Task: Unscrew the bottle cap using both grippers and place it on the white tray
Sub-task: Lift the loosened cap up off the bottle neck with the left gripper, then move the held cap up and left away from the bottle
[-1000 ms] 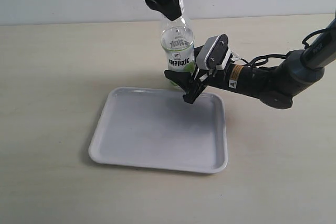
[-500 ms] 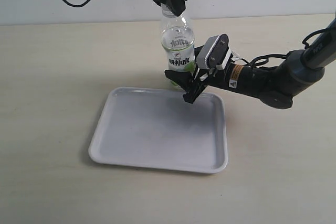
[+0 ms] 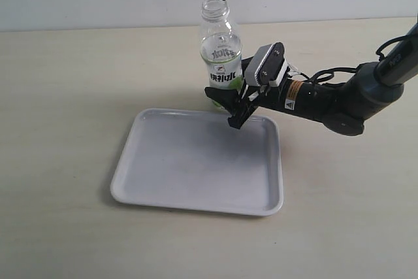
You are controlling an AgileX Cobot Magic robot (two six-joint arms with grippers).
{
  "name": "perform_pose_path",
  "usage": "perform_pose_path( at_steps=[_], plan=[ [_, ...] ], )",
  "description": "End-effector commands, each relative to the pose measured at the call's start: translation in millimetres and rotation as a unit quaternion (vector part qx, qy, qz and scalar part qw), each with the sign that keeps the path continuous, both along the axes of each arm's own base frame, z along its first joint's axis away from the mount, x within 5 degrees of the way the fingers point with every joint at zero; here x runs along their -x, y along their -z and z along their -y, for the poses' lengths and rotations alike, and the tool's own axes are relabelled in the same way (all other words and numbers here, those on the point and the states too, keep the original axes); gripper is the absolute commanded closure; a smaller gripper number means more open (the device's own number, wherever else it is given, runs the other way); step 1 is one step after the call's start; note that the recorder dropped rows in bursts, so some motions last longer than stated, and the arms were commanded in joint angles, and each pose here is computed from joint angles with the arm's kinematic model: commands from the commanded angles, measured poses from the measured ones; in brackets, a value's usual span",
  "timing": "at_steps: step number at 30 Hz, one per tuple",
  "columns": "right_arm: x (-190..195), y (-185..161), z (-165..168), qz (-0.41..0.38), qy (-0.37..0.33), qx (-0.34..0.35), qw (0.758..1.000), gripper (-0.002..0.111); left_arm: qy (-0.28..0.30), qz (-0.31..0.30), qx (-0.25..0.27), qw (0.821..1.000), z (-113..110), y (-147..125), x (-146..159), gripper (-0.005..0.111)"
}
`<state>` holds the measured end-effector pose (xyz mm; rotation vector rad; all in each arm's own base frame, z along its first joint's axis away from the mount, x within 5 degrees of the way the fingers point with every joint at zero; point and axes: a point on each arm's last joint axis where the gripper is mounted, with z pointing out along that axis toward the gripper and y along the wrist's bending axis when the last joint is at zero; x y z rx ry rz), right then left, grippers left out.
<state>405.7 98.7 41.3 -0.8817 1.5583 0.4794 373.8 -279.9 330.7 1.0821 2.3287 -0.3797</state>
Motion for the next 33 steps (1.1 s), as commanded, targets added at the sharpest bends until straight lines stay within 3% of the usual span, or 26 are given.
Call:
perform_pose_path(
  at_steps=[1,8,14,25,33],
  plan=[
    [0.9,5.9,0.8,-0.015,0.001,0.023,1.000,0.108,0.031,0.036,-0.006,0.999,-4.5,-14.4,3.5,0.107],
    [0.6,5.8,1.0,-0.015,0.003,0.022,1.000,0.108,0.092,0.070,-0.066,0.991,-23.2,-43.0,22.9,0.107],
    [0.6,5.8,1.0,-0.015,0.003,0.022,1.000,0.108,0.107,0.092,-0.067,0.988,-31.8,-60.5,33.9,0.107],
    [0.6,5.8,1.0,-0.016,0.003,0.022,1.000,0.108,0.129,0.057,-0.100,0.985,-33.4,-34.1,39.8,0.107],
    [0.6,5.8,1.0,-0.016,0.003,0.022,1.000,0.108,0.130,0.050,-0.101,0.985,-33.2,-30.1,40.2,0.107]
  ],
)
